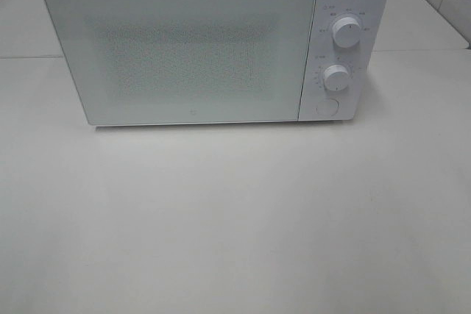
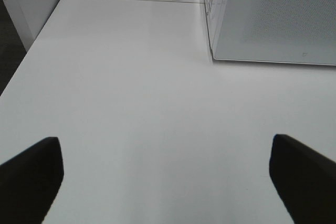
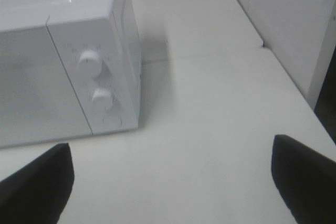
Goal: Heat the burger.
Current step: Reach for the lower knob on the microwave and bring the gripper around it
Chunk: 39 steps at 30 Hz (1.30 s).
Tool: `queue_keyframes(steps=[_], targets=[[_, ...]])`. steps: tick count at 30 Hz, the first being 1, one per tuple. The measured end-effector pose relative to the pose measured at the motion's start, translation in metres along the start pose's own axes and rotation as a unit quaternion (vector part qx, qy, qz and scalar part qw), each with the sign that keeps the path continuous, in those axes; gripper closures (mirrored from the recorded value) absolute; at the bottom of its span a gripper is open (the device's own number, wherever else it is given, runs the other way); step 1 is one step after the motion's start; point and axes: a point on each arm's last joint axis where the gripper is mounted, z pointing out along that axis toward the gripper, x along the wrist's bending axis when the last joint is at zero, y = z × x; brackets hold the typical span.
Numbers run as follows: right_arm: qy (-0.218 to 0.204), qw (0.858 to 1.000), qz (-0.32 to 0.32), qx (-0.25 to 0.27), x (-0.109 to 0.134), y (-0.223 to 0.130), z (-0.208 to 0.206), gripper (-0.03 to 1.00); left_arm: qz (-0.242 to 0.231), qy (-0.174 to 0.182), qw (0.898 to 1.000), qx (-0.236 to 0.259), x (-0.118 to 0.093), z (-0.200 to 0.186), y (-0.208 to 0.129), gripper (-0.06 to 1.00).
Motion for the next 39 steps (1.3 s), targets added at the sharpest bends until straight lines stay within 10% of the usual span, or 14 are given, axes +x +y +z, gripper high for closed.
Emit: queue_keyframes(steps=[15, 39], targets=[[-0.031, 0.992, -0.024, -0.121, -0.015, -0.004, 0.123, -0.01, 0.000, 0.000, 1.000, -0.001, 0.000, 0.000, 0.000, -0.05], [0.042, 0.990, 0.001, -0.131, -0.014, -0.068, 0.217, 0.00, 0.000, 0.000, 1.000, -0.001, 0.000, 0.000, 0.000, -0.05]])
